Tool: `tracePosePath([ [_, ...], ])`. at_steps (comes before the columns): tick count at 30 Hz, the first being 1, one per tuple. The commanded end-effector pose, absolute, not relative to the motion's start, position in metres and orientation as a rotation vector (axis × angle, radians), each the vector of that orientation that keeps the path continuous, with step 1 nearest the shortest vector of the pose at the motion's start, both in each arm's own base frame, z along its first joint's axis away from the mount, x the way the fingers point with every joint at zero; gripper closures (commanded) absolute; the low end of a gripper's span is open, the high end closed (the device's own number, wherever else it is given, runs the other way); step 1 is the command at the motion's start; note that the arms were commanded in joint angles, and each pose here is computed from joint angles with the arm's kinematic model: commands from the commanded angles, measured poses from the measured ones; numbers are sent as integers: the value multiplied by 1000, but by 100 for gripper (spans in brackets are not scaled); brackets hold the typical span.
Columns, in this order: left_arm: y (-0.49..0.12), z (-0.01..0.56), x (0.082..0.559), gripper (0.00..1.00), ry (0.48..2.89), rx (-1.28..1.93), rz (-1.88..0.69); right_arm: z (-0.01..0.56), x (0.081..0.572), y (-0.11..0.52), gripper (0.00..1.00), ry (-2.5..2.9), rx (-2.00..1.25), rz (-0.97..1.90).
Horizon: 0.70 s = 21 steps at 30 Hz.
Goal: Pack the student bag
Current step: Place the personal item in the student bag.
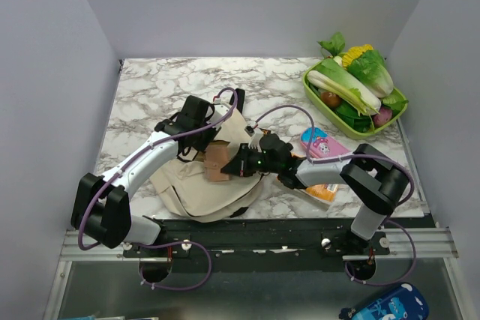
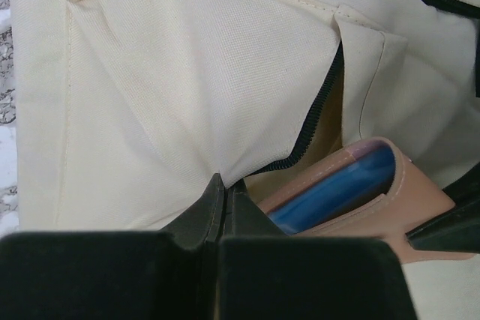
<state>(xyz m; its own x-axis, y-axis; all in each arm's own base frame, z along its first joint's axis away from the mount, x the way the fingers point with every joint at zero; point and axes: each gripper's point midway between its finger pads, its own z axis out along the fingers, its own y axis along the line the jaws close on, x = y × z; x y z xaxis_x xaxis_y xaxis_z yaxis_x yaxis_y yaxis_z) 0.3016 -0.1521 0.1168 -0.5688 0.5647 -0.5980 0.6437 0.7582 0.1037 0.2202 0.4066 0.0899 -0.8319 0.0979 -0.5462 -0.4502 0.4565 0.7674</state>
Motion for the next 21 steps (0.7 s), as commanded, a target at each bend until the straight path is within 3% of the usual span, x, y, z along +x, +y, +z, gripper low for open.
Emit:
tracePosePath([
  [1, -164, 139, 305, 100, 2266, 887, -232, 84, 217, 396, 99, 2279, -231, 1300],
  [8, -167, 145, 302, 100, 2253, 893, -258, 53, 202, 406, 99, 2603, -170, 1253],
  [21, -176, 156, 283, 100, 2205, 961, -362, 73, 214, 415, 99, 2700, -143, 1167],
])
